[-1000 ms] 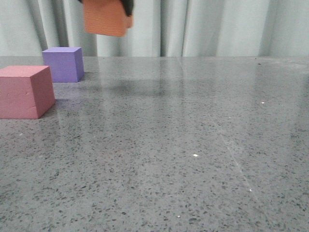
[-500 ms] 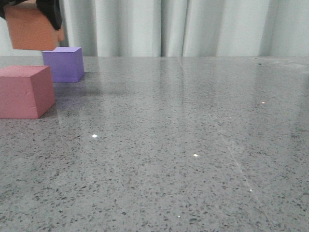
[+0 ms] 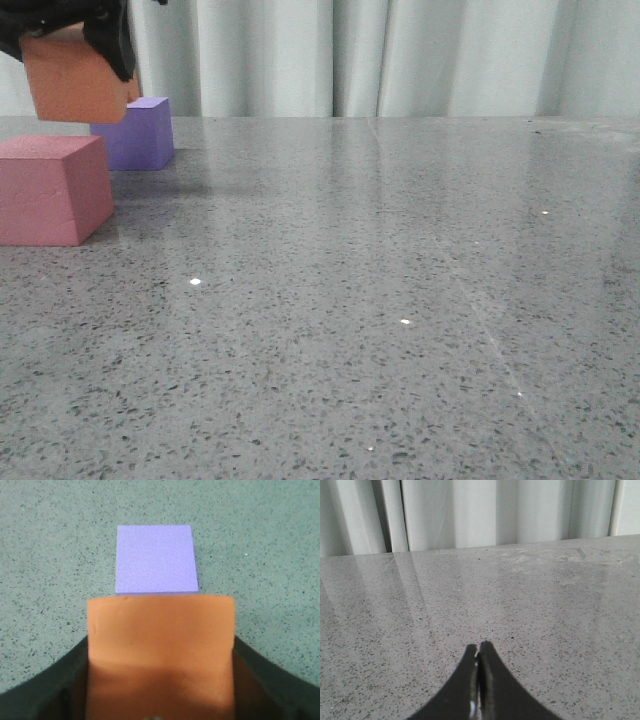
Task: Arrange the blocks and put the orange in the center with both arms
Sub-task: 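Lower the orange cube between the purple cube and pink block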
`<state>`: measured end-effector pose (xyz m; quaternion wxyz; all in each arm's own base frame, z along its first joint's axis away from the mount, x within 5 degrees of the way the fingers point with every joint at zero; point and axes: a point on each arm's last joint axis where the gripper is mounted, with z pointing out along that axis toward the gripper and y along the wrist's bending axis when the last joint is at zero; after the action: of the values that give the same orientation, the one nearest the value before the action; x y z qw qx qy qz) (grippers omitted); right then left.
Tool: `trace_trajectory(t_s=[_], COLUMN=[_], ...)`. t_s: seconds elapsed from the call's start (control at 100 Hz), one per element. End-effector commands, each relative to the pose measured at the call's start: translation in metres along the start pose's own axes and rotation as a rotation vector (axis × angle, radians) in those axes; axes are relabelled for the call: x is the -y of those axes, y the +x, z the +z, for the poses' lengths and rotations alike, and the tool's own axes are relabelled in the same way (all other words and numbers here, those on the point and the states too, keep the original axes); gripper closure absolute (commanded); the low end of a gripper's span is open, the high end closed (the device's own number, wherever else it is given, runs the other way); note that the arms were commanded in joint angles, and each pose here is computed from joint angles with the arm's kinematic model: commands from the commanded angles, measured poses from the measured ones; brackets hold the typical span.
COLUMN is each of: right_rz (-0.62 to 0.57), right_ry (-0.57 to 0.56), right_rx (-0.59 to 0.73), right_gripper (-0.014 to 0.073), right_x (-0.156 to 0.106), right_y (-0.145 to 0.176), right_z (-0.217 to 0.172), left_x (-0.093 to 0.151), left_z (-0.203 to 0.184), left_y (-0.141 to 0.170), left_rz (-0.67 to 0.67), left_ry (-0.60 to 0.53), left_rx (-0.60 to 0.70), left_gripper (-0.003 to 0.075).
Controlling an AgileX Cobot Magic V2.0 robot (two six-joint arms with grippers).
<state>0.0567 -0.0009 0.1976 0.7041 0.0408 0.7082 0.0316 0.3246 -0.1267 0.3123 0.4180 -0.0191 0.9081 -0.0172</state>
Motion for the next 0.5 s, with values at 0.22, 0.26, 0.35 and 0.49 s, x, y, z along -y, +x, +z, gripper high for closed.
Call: trace_trajectory(t_s=[0.22,0.26,0.35,0.49], right_rz=[-0.009,-0.009,-0.009,-0.009], right_ry=[-0.013,-0.013,-0.013,-0.013], right_rx=[0.129,0.129,0.129,0.129], right_gripper=[0.0662,0.0662,0.0662,0.0662], right_x=[-0.002,-0.002,-0.002,-0.002], right_y=[-0.014,-0.014,-0.014,-0.014], right_z=[-0.003,-0.003,-0.003,-0.003], left_x=[0.003,0.003,0.004,0.000], left_z=[-0.001,0.002,0.008,0.021], left_y=[-0.010,-0.009,-0.008,-0.003], left_rz=[0.029,0.036,0.043,0.028], left_ry=[0.023,0.022,0.017,-0.002], left_rx=[0.066,0.065,0.056,0.020], left_gripper=[0.0531,0.0531,0.0531,0.0531])
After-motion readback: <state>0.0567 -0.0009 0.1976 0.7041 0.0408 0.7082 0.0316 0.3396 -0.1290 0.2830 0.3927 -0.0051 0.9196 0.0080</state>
